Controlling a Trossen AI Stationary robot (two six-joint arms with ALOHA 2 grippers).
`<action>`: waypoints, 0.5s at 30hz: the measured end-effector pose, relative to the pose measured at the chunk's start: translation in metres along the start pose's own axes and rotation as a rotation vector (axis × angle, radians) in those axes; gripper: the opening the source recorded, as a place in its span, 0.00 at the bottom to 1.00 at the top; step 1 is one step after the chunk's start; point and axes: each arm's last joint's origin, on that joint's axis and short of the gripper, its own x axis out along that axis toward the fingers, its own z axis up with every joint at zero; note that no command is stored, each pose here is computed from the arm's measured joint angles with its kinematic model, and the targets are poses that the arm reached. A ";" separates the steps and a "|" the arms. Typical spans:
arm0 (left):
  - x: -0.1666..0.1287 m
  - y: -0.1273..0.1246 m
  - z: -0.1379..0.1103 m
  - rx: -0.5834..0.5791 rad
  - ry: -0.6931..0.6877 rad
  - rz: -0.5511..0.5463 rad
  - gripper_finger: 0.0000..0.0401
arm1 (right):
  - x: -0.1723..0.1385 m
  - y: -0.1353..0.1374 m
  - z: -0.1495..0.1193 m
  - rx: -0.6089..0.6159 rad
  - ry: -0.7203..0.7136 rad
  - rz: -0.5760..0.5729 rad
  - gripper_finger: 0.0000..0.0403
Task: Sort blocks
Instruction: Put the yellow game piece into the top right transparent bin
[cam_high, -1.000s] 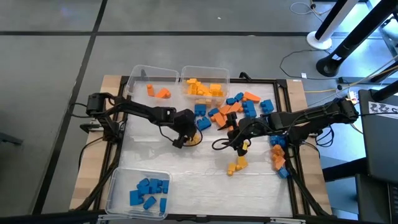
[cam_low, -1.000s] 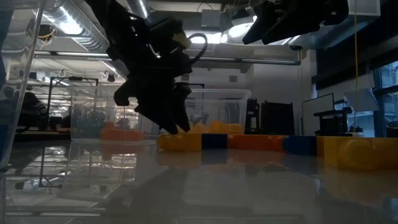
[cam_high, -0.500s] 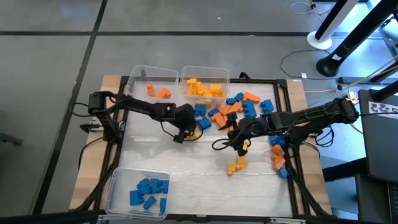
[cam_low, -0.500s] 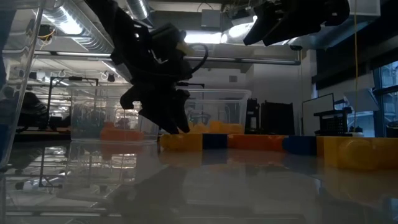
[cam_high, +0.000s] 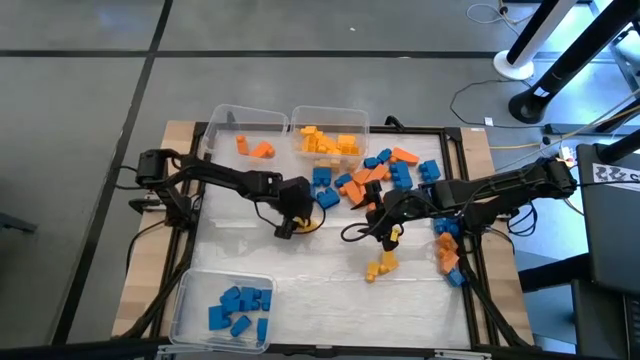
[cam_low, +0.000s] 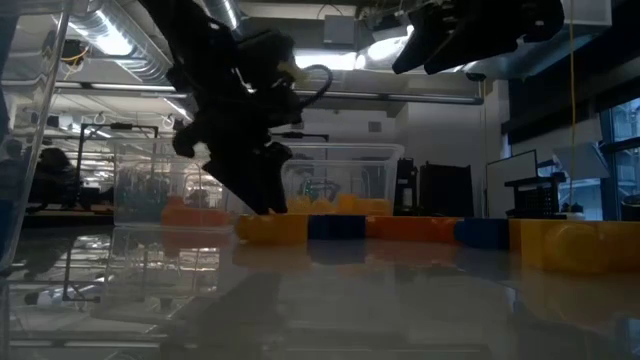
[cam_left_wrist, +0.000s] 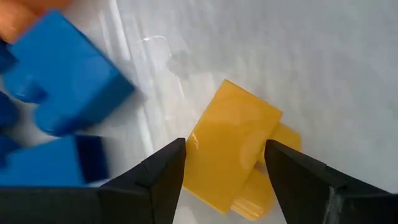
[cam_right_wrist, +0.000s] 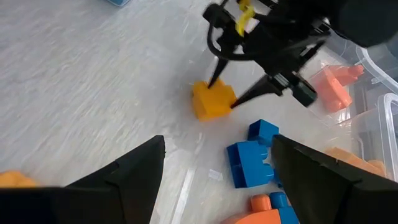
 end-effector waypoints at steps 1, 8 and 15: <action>-0.002 -0.003 0.001 -0.016 0.000 -0.007 0.52 | 0.000 0.000 0.000 0.000 0.000 0.000 0.72; -0.005 -0.019 0.006 -0.102 -0.007 -0.031 0.52 | 0.000 0.000 0.000 0.000 0.001 0.001 0.72; -0.004 -0.021 0.010 -0.069 -0.044 -0.013 0.52 | 0.000 0.000 0.000 0.000 0.001 0.001 0.72</action>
